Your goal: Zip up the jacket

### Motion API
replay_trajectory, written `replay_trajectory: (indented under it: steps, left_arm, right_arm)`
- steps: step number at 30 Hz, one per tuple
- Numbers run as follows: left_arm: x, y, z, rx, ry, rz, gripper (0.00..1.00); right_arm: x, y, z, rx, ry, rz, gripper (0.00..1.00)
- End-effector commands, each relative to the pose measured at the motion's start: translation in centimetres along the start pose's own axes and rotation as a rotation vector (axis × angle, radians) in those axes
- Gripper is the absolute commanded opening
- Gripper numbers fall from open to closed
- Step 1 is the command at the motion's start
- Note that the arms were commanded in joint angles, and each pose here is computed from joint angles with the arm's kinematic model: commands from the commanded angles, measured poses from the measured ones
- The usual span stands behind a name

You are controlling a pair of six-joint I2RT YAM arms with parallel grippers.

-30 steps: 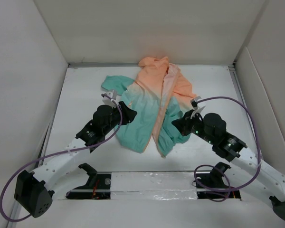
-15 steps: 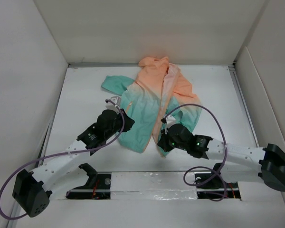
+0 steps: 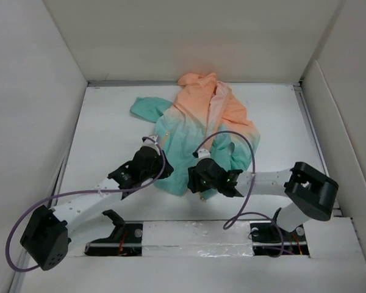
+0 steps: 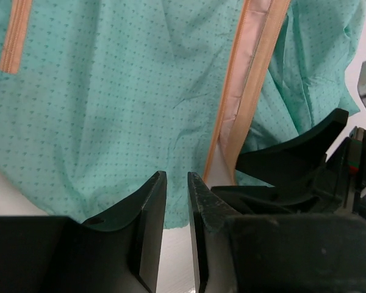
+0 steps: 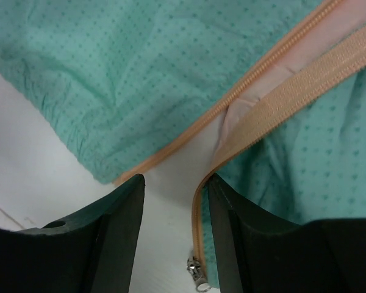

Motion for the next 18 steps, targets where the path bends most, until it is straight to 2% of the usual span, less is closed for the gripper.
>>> replay_trajectory:
  steps: [1,6,10,15,16,18]
  left_arm:
    - [0.1,-0.4,0.2,0.000,-0.019,-0.002,0.18]
    - [0.6,-0.7,0.4,0.008,-0.008,0.005,0.18]
    - [0.2,-0.9,0.3,0.012,-0.012,0.020,0.18]
    - [-0.4,-0.6,0.4,0.003,-0.043,0.023,0.18]
    - [-0.5,-0.5,0.4,-0.003,-0.050,0.022,0.18]
    - [-0.8,-0.3,0.3,-0.010,-0.060,0.021,0.18]
  right_arm:
    - [1.1,3.6,0.9,-0.132,-0.020,0.041,0.52]
    - [0.6,3.3,1.9,-0.112,-0.084,0.062,0.46]
    - [0.1,3.7,-0.8,-0.125,-0.174,0.067,0.44]
    - [-0.7,3.7,-6.0,-0.138,-0.300,0.029,0.55]
    - [-0.2,4.0,-6.6,-0.150,-0.287,0.022,0.59]
    - [0.8,4.8,-7.1,-0.167,-0.234,0.024,0.59]
Point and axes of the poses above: each gripper's point midway between its finger pads, its own z axis out along the fingers, its own x axis along the line the jaws close on, y = z × x, the point moved 7 cm from there along -z, back along the fingers, and after that the axes turned 14 degrees about -z, right-handed, at the moved point
